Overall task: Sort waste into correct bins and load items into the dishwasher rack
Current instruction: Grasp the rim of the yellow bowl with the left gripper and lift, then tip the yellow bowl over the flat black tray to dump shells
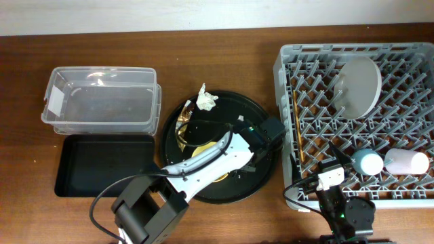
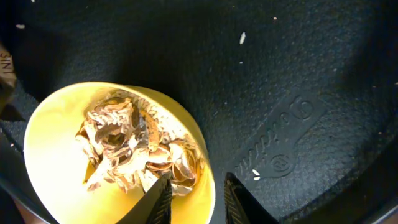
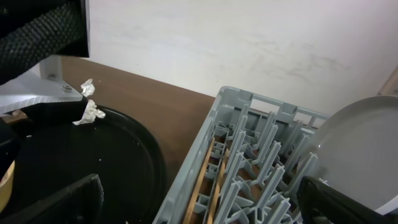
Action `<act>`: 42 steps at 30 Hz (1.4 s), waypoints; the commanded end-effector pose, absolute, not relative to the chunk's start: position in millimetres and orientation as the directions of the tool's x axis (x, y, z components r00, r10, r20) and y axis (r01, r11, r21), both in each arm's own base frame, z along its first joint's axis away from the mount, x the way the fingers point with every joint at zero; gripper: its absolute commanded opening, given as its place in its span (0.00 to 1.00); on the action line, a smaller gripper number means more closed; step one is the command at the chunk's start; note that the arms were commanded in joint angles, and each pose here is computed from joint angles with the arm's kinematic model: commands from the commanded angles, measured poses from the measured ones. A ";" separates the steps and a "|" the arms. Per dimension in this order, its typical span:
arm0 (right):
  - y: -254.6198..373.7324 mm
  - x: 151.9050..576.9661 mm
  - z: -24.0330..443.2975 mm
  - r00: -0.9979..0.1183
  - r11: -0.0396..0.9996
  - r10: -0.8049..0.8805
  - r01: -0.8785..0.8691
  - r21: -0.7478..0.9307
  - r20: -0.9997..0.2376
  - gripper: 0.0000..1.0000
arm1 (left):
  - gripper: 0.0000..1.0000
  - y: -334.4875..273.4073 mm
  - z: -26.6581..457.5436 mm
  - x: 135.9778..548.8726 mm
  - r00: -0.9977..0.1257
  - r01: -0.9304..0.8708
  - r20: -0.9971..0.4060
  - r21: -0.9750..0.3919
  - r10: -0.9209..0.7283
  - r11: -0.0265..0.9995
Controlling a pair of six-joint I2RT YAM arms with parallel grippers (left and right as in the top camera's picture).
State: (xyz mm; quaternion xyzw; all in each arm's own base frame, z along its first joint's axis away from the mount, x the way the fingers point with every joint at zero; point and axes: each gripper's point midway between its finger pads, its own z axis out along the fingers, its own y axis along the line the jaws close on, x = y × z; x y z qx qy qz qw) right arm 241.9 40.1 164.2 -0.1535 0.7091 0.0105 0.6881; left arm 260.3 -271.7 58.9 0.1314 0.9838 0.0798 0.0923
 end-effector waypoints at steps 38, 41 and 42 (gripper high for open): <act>39.7 242.0 162.1 -0.007 0.954 -0.196 -0.232 -0.189 -0.981 0.98 | 0.00 36.6 174.0 276.3 -0.702 0.179 -0.323 -0.943 -0.634 0.282; 39.7 242.0 162.1 -0.007 0.954 -0.196 -0.232 -0.189 -0.981 0.98 | 0.00 37.5 174.7 277.4 -0.694 0.200 -0.347 -0.934 -0.630 0.295; 39.8 241.9 162.1 -0.007 0.954 -0.196 -0.232 -0.189 -0.981 0.98 | 0.00 35.5 182.2 276.0 -0.686 0.202 -0.323 -0.945 -0.652 0.256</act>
